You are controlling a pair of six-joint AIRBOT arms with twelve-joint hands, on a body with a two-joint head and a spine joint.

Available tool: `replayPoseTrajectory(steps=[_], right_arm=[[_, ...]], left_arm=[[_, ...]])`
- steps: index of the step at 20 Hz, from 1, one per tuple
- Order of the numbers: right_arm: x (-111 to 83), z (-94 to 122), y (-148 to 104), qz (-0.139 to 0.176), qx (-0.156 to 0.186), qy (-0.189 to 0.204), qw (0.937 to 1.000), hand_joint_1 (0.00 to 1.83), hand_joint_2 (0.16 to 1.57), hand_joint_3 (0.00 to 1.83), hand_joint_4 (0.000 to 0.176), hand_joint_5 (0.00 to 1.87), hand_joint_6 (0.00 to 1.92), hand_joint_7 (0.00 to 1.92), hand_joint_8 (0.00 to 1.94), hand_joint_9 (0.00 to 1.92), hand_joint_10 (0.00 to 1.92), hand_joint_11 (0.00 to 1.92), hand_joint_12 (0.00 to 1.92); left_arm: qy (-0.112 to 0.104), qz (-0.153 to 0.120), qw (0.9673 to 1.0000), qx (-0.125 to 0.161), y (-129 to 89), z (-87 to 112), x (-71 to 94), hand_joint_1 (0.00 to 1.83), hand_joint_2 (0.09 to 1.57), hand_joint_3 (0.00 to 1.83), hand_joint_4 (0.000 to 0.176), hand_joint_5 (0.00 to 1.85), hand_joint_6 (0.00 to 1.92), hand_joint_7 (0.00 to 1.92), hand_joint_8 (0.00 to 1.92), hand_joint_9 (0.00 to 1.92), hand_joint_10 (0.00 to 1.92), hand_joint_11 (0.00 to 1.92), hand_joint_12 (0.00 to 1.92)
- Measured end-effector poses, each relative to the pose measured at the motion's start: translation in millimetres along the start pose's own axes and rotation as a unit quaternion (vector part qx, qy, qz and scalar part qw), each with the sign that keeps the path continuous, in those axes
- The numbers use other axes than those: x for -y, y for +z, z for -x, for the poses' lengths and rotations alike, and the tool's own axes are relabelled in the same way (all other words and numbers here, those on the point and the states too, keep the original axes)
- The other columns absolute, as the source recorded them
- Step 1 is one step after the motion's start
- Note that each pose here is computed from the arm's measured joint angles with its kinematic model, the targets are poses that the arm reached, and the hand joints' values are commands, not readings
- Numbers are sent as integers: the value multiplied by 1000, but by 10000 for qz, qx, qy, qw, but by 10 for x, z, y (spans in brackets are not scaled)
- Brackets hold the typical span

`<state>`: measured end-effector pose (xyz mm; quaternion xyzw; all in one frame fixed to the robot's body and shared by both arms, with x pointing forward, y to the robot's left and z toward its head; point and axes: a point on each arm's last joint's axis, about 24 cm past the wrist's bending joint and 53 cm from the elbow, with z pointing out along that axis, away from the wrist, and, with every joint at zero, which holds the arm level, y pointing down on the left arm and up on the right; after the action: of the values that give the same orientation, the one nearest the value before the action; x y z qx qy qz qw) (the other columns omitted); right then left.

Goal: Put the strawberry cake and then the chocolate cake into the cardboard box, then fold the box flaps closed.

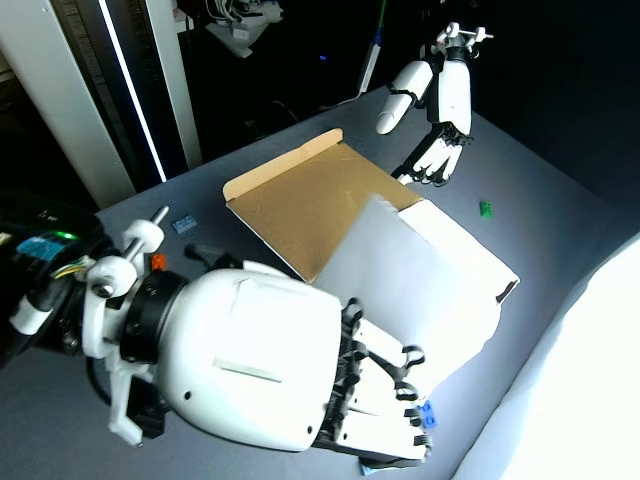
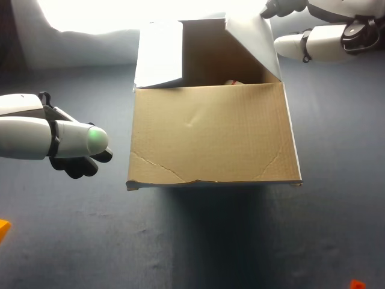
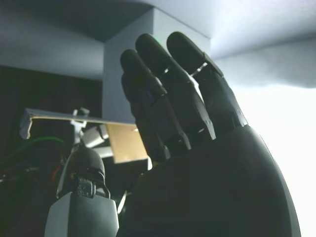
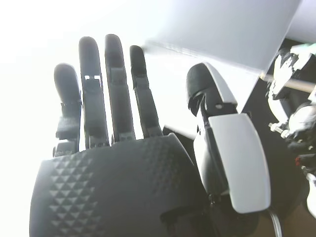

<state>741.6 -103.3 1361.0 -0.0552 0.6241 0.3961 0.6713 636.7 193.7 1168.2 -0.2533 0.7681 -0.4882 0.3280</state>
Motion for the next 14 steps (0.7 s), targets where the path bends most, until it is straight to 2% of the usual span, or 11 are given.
replayPoseTrajectory(steps=[4,10,14], right_arm=[[-137,-117,31,102,-174,-78,9998,223,1340,0,0,395,343,631,5,385,950,82,1798],[-377,-165,89,335,-202,-68,9992,200,1355,4,0,396,344,631,4,373,951,57,1809],[-384,-177,94,337,-217,-61,9992,241,1344,0,0,397,346,628,2,364,954,51,1810]], left_arm=[[-3,-20,10000,-33,-3,-30,13,152,1157,0,0,817,4,982,4,761,606,394,1356],[-73,-83,9999,-76,5,-84,59,164,1157,0,0,811,0,984,2,731,682,400,1354],[-108,-80,9998,-134,-6,-165,73,146,1156,0,0,814,1,986,0,747,661,430,1326]])
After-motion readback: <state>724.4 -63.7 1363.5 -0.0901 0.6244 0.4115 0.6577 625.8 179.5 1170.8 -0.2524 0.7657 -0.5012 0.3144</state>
